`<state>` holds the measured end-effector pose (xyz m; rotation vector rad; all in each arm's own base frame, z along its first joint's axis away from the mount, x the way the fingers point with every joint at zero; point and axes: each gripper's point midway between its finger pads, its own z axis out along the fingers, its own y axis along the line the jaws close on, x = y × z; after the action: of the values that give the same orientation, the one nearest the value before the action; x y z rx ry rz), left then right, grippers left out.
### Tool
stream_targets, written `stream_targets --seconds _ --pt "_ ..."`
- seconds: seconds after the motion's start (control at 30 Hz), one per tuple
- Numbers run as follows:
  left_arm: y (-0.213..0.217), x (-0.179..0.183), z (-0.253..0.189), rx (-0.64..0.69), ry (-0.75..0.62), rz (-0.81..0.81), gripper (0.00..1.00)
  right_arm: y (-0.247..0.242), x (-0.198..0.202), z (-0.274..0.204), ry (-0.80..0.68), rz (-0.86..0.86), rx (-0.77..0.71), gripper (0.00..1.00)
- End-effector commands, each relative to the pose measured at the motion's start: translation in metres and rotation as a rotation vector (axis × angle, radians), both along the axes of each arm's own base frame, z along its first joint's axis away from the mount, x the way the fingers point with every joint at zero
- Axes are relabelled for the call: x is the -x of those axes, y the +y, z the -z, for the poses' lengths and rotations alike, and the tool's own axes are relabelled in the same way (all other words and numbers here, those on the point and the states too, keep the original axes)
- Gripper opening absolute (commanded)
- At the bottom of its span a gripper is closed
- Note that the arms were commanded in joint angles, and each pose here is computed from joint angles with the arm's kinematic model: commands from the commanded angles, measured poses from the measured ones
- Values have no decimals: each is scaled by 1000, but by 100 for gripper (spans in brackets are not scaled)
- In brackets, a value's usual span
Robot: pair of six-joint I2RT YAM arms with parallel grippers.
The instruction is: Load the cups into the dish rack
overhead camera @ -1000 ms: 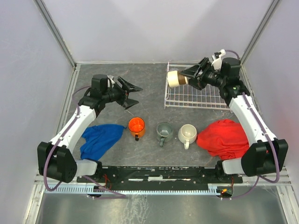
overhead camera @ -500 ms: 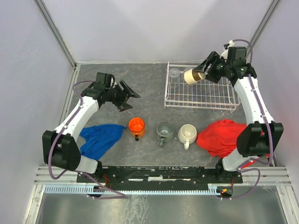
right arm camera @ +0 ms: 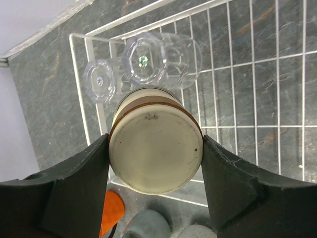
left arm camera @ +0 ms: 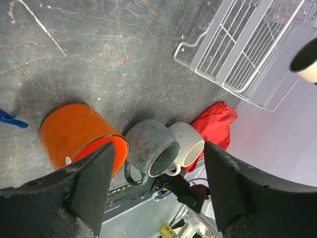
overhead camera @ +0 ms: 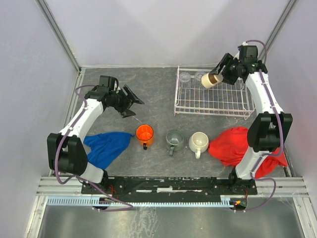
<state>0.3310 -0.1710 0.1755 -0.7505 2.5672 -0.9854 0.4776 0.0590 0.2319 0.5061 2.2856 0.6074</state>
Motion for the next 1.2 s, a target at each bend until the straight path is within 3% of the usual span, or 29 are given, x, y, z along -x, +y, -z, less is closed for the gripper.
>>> stream_targets --seconds 0.0,0.53,0.73,1.17 --pt "8 -14 -8 -35 -51 22 78 -19 -26 -25 -96 40 67 19" --pt "20 -34 -4 -110 -43 13 77 -62 -59 -10 -53 96 341 16" --pt "21 -36 -2 -120 -37 3 77 -65 -66 -3 -36 66 496 15" --pt "26 -29 1 -137 -23 -23 77 -56 -76 37 31 18 623 15"
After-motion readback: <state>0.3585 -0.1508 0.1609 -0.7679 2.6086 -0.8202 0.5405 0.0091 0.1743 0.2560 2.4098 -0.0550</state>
